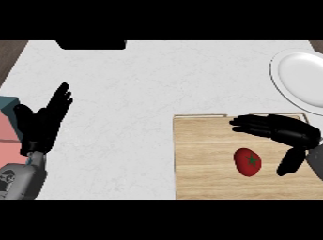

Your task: Pick the tomato from the tray and place it in the plate

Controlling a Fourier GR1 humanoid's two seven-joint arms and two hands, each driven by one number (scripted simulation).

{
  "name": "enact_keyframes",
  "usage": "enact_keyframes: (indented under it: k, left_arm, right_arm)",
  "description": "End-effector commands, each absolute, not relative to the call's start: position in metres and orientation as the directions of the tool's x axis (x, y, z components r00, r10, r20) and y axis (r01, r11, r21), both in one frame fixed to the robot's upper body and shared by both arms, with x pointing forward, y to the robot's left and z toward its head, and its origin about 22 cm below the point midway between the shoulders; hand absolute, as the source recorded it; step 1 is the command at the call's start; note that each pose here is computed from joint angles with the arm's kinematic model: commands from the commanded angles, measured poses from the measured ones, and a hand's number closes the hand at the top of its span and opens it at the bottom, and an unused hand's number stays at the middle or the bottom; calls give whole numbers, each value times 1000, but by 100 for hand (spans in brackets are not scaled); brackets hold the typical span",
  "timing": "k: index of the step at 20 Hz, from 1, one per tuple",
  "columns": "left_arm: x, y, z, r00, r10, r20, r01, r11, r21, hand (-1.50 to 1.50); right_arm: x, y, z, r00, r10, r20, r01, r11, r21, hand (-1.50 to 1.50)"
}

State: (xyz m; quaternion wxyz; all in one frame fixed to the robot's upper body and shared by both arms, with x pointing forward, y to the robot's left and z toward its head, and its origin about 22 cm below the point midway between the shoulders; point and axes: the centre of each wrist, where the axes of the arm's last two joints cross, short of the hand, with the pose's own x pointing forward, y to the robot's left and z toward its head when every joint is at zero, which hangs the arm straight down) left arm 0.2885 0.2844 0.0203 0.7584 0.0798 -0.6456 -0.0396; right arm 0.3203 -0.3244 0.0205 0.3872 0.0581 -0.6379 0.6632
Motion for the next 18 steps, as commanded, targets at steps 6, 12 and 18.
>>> enact_keyframes:
  k: [6, 12, 18]
  left_arm:
    - [291, 280, 36, 163, -172, 971, -51, 982, 183, 0]
    - [290, 289, 4, 174, -155, 973, -60, 984, 167, 0]
    - [284, 287, 19, 171, -173, 970, -52, 981, 185, 0]
  right_arm:
    - [332, -310, 7, -692, 439, 573, -603, 86, -793, -150]
    - [326, -286, -2, -712, 459, 532, -589, 23, -808, -150]
    - [305, -273, -14, -769, 364, 526, -595, -105, -797, 150]
